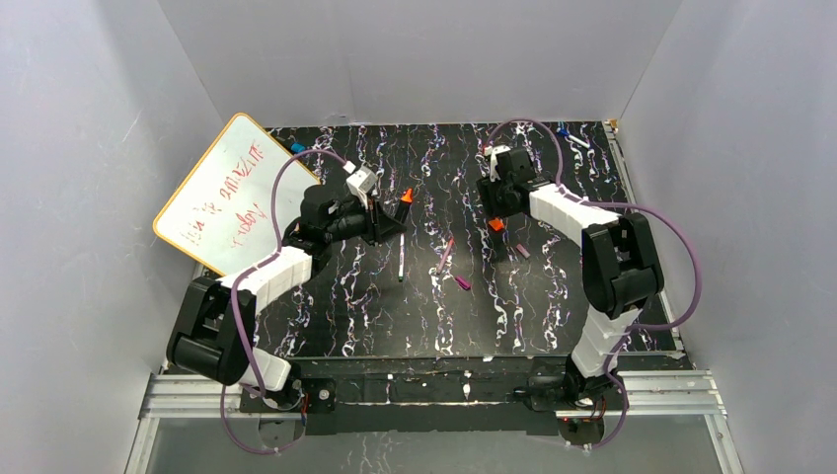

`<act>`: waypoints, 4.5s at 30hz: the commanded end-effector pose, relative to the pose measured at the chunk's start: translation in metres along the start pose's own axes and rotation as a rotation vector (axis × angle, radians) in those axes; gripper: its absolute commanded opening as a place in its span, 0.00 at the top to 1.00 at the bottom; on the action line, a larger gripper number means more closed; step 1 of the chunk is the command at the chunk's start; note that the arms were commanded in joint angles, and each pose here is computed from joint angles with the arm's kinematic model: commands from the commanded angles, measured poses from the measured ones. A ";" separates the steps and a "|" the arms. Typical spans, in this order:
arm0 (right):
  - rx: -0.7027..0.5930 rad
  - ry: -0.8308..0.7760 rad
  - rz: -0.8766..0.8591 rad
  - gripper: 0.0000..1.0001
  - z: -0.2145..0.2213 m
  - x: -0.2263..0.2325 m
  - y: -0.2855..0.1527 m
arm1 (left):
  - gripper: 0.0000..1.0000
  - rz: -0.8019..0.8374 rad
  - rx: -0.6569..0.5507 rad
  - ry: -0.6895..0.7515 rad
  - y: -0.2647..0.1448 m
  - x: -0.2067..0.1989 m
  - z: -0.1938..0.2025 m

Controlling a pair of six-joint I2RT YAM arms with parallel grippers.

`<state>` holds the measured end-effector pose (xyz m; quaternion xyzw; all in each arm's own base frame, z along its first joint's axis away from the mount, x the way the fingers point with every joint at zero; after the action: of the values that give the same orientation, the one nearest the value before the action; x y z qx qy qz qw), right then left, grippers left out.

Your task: Insert the pens into the pen caps

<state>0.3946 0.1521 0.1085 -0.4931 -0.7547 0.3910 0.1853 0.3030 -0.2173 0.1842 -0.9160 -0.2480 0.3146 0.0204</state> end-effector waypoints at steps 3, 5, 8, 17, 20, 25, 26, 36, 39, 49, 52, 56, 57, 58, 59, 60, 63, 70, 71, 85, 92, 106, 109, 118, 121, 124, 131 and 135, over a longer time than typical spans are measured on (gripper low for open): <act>-0.019 0.014 0.055 0.37 -0.010 -0.008 0.000 | 1.00 -0.054 0.041 0.047 -0.007 0.006 0.011; -0.054 0.112 0.082 0.37 -0.015 -0.008 -0.009 | 1.00 -0.049 0.038 0.042 -0.006 0.006 0.012; -0.143 0.349 0.147 0.34 -0.027 -0.011 -0.036 | 1.00 -0.043 0.039 0.036 -0.005 0.007 0.013; -0.177 1.537 0.218 0.36 -0.033 0.001 -0.066 | 1.00 -0.023 0.014 0.013 -0.003 0.004 0.012; 0.048 1.809 0.333 0.36 -0.011 0.012 -0.050 | 1.00 -0.018 -0.001 0.014 -0.008 -0.002 0.010; 0.217 2.084 0.369 0.36 -0.001 0.027 -0.016 | 1.00 -0.031 -0.020 0.023 -0.024 -0.014 0.013; 0.250 2.104 0.411 0.37 -0.001 0.027 -0.011 | 1.00 -0.028 -0.029 0.025 -0.029 -0.018 0.013; 0.117 2.327 0.562 0.42 0.011 0.007 0.013 | 1.00 0.059 -0.038 0.028 -0.049 -0.052 0.026; 0.058 2.341 0.566 0.41 0.010 0.001 0.018 | 1.00 0.065 -0.024 0.035 -0.048 -0.055 0.028; -0.007 2.402 0.505 0.35 0.006 -0.012 0.041 | 1.00 0.060 0.004 0.036 -0.046 -0.053 0.033; -0.018 2.409 0.495 0.34 0.004 -0.014 0.044 | 1.00 0.056 0.010 0.034 -0.045 -0.052 0.034; -0.009 2.407 0.505 0.34 0.006 -0.015 0.047 | 1.00 0.052 0.016 0.031 -0.044 -0.050 0.035; -0.007 2.406 0.509 0.35 0.008 -0.016 0.048 | 1.00 0.050 0.018 0.030 -0.044 -0.049 0.036; -0.004 2.408 0.512 0.36 0.010 -0.016 0.048 | 1.00 0.049 0.018 0.030 -0.044 -0.049 0.036; 0.002 2.409 0.515 0.36 0.012 -0.015 0.049 | 1.00 0.048 0.019 0.030 -0.044 -0.049 0.036; 0.004 2.410 0.518 0.37 0.014 -0.016 0.049 | 1.00 0.048 0.020 0.029 -0.044 -0.049 0.036; 0.010 2.409 0.528 0.49 0.019 -0.015 0.049 | 1.00 0.046 0.023 0.027 -0.043 -0.048 0.037; 0.015 2.399 0.535 0.78 0.028 -0.015 0.049 | 1.00 0.043 0.030 0.020 -0.042 -0.046 0.039; 0.018 2.396 0.537 0.82 0.029 -0.014 0.050 | 1.00 0.042 0.029 0.020 -0.042 -0.046 0.039; 0.018 2.120 0.434 0.99 0.015 -0.010 0.015 | 1.00 0.025 0.038 0.023 -0.042 -0.043 0.040; -0.059 2.026 0.303 0.99 -0.025 -0.014 -0.028 | 1.00 0.026 0.044 0.020 -0.039 -0.041 0.040; 0.030 1.476 0.097 0.99 -0.005 0.020 -0.030 | 1.00 0.031 0.046 -0.010 -0.034 -0.038 0.040; 0.001 1.215 -0.057 0.99 -0.010 0.031 -0.024 | 1.00 0.029 0.045 -0.018 -0.033 -0.037 0.040; 0.130 0.816 -0.283 0.99 0.005 0.057 -0.008 | 1.00 0.019 0.060 -0.038 -0.031 -0.034 0.044; 0.182 0.750 -0.309 0.99 0.008 0.059 0.001 | 1.00 0.015 0.066 -0.046 -0.029 -0.032 0.044; 0.240 0.684 -0.311 0.99 0.012 0.059 0.007 | 1.00 0.009 0.070 -0.052 -0.028 -0.030 0.045; 0.342 0.558 -0.253 0.99 0.022 0.049 0.012 | 1.00 -0.002 0.081 -0.066 -0.024 -0.024 0.048; 0.404 0.504 -0.201 0.99 0.036 0.042 0.013 | 1.00 -0.005 0.089 -0.073 -0.022 -0.021 0.049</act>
<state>0.3690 0.1908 0.0743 -0.4567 -0.6471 0.3161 0.5222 0.2432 -0.2090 0.1475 -0.8920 -0.2435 0.3753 0.0647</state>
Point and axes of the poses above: each gripper's point midway between its finger pads, its own y axis out along the fingers, its own x axis along the line the jaws close on, z = x × y, the point moved 4 cm from there along -y, back along the fingers, and after that the axes turned 8 degrees about -y, right-handed, at the moved point
